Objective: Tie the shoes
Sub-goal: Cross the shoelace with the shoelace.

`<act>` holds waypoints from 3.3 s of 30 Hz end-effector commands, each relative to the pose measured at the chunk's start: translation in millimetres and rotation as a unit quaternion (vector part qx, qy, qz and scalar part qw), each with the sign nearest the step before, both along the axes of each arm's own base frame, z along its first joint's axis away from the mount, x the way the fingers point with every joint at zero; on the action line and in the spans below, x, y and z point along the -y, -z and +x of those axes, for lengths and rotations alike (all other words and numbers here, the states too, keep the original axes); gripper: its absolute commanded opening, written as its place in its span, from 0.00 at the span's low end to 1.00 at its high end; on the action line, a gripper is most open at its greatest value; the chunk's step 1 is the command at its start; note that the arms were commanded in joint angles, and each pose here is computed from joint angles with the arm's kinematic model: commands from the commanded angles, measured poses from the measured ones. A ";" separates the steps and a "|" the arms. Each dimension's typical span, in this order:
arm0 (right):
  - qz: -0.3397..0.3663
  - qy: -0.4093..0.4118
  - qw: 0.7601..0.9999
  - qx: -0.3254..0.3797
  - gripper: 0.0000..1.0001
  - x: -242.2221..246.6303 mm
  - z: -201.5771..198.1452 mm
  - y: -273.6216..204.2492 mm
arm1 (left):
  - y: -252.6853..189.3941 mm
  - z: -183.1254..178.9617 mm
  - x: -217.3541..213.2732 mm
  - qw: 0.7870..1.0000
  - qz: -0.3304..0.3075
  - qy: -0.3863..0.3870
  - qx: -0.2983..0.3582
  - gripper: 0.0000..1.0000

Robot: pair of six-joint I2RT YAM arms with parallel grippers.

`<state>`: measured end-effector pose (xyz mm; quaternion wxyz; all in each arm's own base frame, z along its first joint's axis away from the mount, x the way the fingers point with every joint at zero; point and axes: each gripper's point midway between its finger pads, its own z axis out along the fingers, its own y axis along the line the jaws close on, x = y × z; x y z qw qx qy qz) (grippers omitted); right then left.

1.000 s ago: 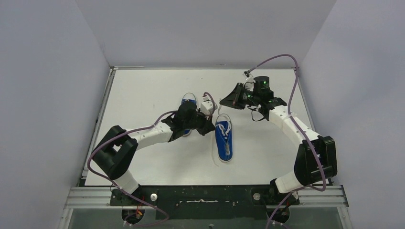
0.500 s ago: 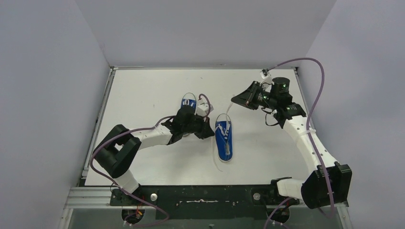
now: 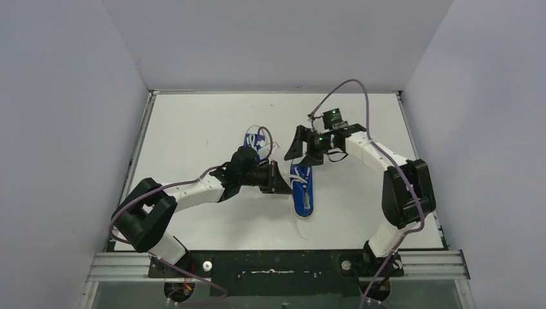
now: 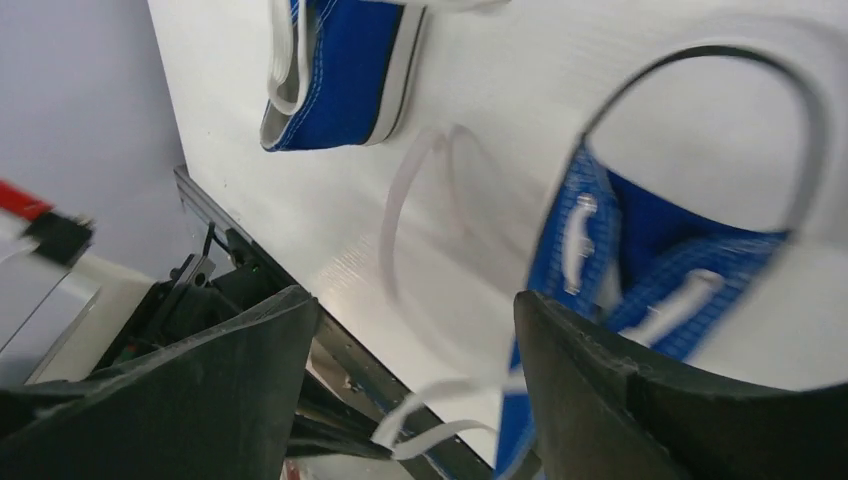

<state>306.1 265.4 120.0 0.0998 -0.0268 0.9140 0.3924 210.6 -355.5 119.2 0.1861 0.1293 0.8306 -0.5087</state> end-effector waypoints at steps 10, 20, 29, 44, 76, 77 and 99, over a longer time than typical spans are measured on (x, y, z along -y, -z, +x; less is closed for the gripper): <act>-0.013 -0.079 0.971 0.225 0.67 54.1 -90.7 -52.4 | -79.9 7.7 25.5 0.978 -0.144 -0.045 -0.147 0.00; 0.007 -0.077 0.955 0.288 0.73 39.2 -112.6 -11.0 | -103.8 33.8 32.6 0.965 -0.190 -0.040 -0.176 0.00; -0.026 -0.056 0.946 0.317 0.38 26.0 -96.1 9.0 | -106.6 44.5 25.1 0.963 -0.194 -0.040 -0.185 0.00; -0.029 -0.031 0.988 0.151 0.00 46.4 -131.3 -76.5 | -49.7 63.1 -19.1 0.984 0.044 0.074 0.154 0.67; 0.147 -0.141 0.962 0.184 0.00 19.0 -137.2 -154.4 | 29.5 92.7 8.4 0.943 0.091 0.225 0.226 0.00; 0.148 -0.153 0.960 0.182 0.00 18.5 -138.4 -153.3 | 15.7 90.3 10.7 0.949 0.059 0.217 0.222 0.00; 0.136 -0.116 0.963 0.204 0.00 21.2 -50.6 -153.4 | -37.0 81.8 54.4 0.939 -0.233 0.191 0.164 0.07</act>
